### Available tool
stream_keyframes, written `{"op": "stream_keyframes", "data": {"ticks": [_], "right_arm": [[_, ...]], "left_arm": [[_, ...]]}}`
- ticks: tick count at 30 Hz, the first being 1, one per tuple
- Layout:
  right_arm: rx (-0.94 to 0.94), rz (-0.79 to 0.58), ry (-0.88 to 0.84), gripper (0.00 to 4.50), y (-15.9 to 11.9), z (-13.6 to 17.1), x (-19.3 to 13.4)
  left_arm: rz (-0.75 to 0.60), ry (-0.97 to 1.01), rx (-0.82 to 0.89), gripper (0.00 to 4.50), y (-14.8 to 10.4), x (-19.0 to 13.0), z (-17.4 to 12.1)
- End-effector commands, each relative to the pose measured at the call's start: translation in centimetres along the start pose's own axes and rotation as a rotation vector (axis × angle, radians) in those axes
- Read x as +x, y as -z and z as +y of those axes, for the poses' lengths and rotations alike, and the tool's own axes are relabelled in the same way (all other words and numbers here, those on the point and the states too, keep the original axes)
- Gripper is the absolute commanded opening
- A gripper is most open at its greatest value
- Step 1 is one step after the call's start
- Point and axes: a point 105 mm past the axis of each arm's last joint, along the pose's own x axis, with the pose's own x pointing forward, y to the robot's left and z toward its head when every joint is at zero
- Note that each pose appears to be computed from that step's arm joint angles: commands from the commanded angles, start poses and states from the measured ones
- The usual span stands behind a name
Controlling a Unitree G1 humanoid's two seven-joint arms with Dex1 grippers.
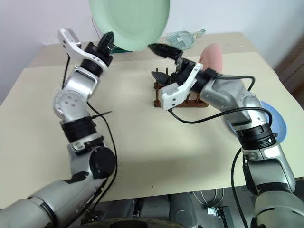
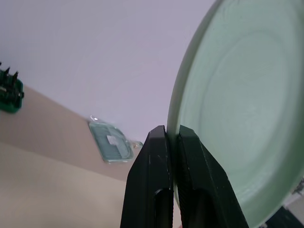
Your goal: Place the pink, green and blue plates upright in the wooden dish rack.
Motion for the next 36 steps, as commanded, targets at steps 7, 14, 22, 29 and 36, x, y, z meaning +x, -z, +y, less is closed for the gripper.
{"op": "stream_keyframes", "data": {"ticks": [7,14,22,29,36], "right_arm": [[-0.128,0.129,0.07,4.5,1.9,-0.8,1.1],[-0.172,0.201,0.074,4.5,3.7,-0.9,1.1],[-0.165,0.232,0.076,3.97,4.4,-0.9,0.9],[-0.154,0.22,0.07,0.65,4.1,-0.6,0.9],[-0.154,0.229,0.064,0.06,4.3,-0.5,0.6]], "left_arm": [[0.001,0.168,0.002,0.09,1.8,-0.8,-5.9],[0.012,0.168,0.061,0.09,2.5,-1.3,-5.9],[0.012,0.169,0.078,0.0,2.7,-1.4,-5.9],[0.027,0.166,0.092,0.0,3.1,-1.3,-6.0],[0.001,0.168,0.145,0.0,3.2,-1.1,-6.1]]}}
